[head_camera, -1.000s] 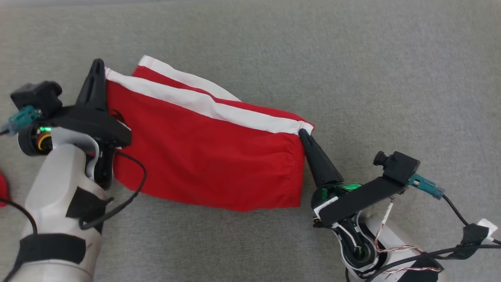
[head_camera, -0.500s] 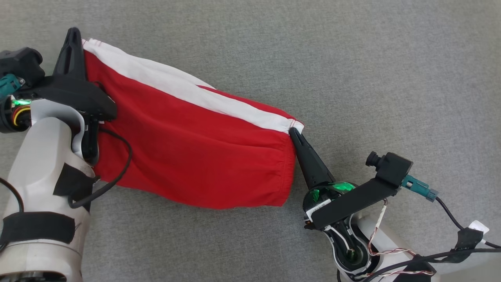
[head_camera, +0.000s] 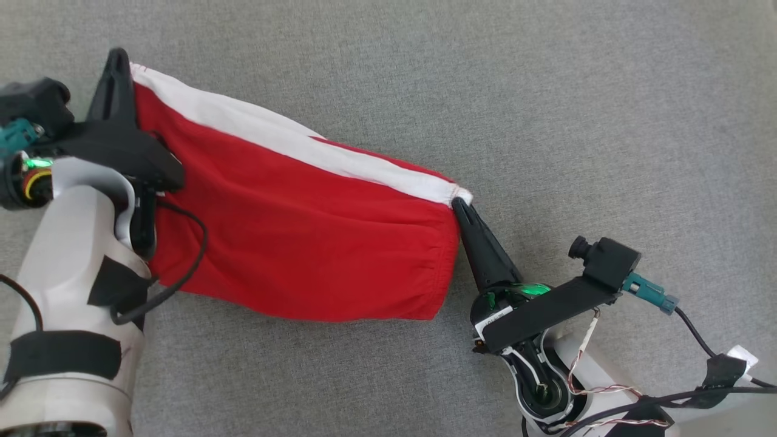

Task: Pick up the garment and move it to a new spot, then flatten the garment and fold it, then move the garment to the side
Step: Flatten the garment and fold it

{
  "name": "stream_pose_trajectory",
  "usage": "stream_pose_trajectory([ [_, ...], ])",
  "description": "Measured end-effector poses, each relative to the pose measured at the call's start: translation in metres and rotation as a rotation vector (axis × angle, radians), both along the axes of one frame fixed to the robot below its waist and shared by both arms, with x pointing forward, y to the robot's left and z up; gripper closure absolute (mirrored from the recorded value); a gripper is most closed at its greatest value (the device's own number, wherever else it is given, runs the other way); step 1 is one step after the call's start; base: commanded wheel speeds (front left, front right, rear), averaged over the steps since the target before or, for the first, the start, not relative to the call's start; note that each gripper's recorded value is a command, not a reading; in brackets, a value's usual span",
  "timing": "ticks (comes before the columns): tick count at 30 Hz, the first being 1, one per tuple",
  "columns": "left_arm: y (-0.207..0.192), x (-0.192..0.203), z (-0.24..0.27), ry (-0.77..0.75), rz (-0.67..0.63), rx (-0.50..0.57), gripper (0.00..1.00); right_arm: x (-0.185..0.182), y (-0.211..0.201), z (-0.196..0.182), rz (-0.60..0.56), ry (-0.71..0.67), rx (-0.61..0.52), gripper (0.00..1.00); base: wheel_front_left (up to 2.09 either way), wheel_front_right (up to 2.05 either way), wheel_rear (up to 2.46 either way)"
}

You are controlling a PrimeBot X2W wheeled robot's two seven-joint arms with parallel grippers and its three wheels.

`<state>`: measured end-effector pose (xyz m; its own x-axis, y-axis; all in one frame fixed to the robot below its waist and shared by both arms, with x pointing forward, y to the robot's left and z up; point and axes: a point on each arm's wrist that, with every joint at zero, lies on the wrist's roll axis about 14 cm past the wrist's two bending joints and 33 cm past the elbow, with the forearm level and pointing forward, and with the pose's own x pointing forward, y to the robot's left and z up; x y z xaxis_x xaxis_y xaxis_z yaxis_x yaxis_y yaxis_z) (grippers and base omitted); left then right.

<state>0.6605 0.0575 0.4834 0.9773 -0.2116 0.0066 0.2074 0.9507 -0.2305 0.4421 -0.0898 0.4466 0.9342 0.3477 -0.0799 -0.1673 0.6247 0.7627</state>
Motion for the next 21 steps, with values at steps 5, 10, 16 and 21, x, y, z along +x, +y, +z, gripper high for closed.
stream_pose_trajectory([
  [5,0.001,-0.002,0.009,-0.021,-0.001,-0.005,0.0,0.0,-0.002,0.001,-0.003,-0.008,-0.017,0.0,0.0,0.0,0.0],
  [10,0.01,-0.009,0.013,-0.037,0.017,-0.003,0.0,0.0,-0.008,-0.001,-0.021,-0.015,-0.052,0.0,0.0,0.0,0.0],
  [16,0.016,-0.023,0.014,-0.036,0.01,0.016,0.0,-0.003,-0.035,-0.001,-0.088,-0.044,-0.163,0.0,0.0,0.0,0.0],
  [21,0.022,-0.041,0.009,-0.017,0.005,0.034,0.0,-0.009,-0.057,0.004,-0.116,-0.104,-0.34,0.0,0.0,0.0,0.0],
])
